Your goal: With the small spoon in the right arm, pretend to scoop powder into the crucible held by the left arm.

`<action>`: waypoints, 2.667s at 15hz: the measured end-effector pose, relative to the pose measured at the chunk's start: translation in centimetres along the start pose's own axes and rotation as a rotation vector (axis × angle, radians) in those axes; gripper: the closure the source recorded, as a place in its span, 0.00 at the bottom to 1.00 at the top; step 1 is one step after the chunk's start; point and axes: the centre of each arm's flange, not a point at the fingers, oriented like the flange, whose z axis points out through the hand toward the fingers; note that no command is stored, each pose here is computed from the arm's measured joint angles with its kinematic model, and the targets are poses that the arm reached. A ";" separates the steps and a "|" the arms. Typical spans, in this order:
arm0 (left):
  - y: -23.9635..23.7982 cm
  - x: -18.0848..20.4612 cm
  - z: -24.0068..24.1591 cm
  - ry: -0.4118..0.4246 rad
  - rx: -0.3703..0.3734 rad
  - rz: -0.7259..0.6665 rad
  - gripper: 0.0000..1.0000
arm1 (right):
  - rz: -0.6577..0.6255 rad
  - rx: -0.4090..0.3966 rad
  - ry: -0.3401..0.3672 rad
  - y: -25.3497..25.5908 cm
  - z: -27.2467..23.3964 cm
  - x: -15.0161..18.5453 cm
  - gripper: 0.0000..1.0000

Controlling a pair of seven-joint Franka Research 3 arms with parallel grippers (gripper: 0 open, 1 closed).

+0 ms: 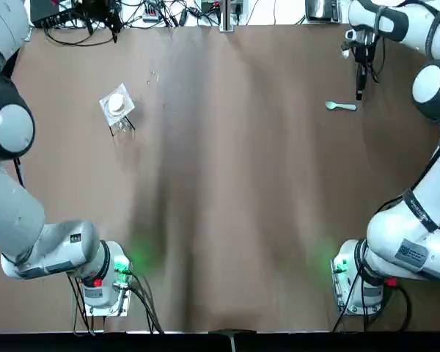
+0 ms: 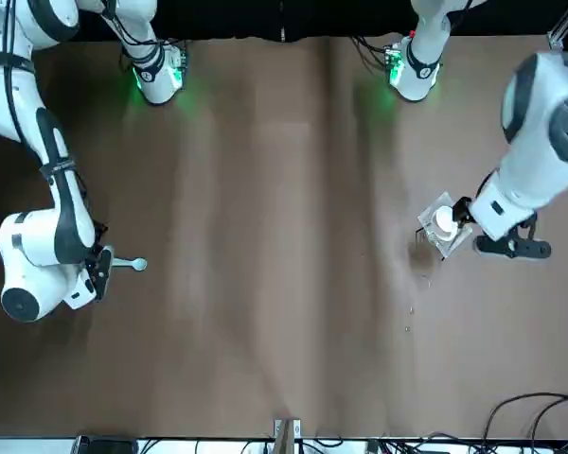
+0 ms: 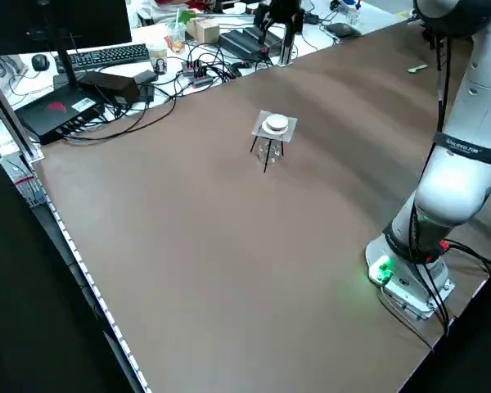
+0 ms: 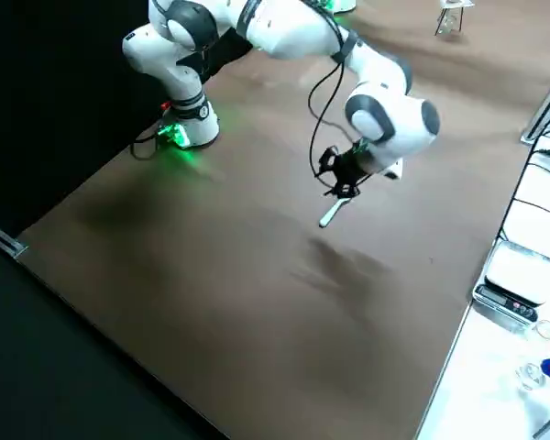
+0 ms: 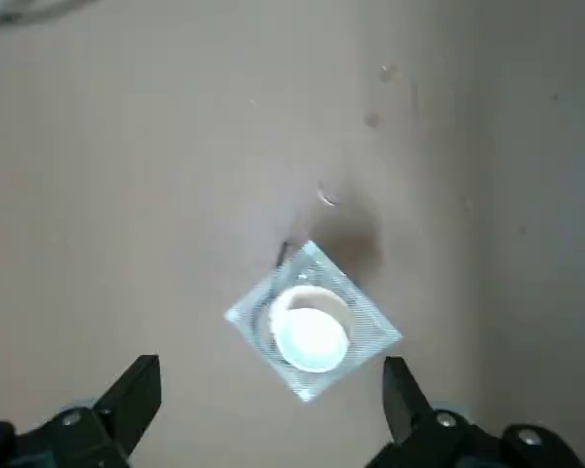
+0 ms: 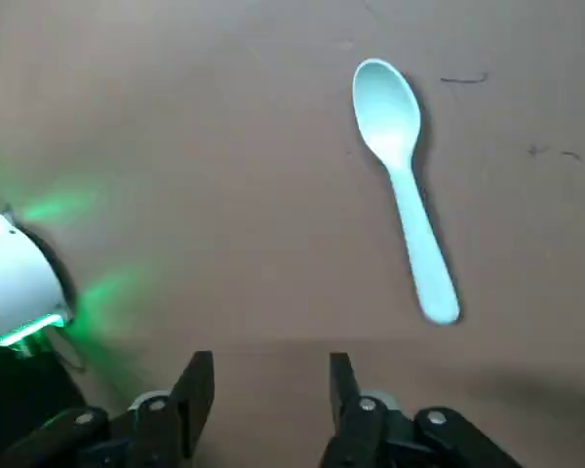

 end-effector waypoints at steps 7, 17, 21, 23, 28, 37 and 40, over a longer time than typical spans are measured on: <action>0.5 -3.3 -8.7 0.105 -0.086 -0.178 0.00 | 0.375 -0.077 -0.024 -5.4 -6.7 1.2 0.41; 1.1 -4.9 -10.5 0.090 -0.202 -0.203 0.00 | 0.675 -0.156 0.140 -15.4 -15.9 1.3 0.00; 0.9 -5.0 -10.4 0.082 -0.201 -0.199 0.00 | 0.767 -0.246 0.183 -21.1 -19.7 1.7 0.00; 0.9 -5.2 -10.1 0.057 -0.197 -0.189 0.00 | 0.822 -0.251 0.226 -23.7 -21.0 2.3 0.00; 0.9 -5.3 -10.0 0.048 -0.195 -0.184 0.00 | 0.902 -0.247 0.360 -26.1 -22.3 1.3 0.00; 0.9 -5.3 -10.0 0.047 -0.195 -0.182 0.00 | 0.961 -0.249 0.485 -29.9 -21.5 -4.5 0.00; 0.8 -5.3 -10.0 0.047 -0.195 -0.183 0.00 | 0.985 -0.240 0.486 -30.0 -21.5 -5.1 0.00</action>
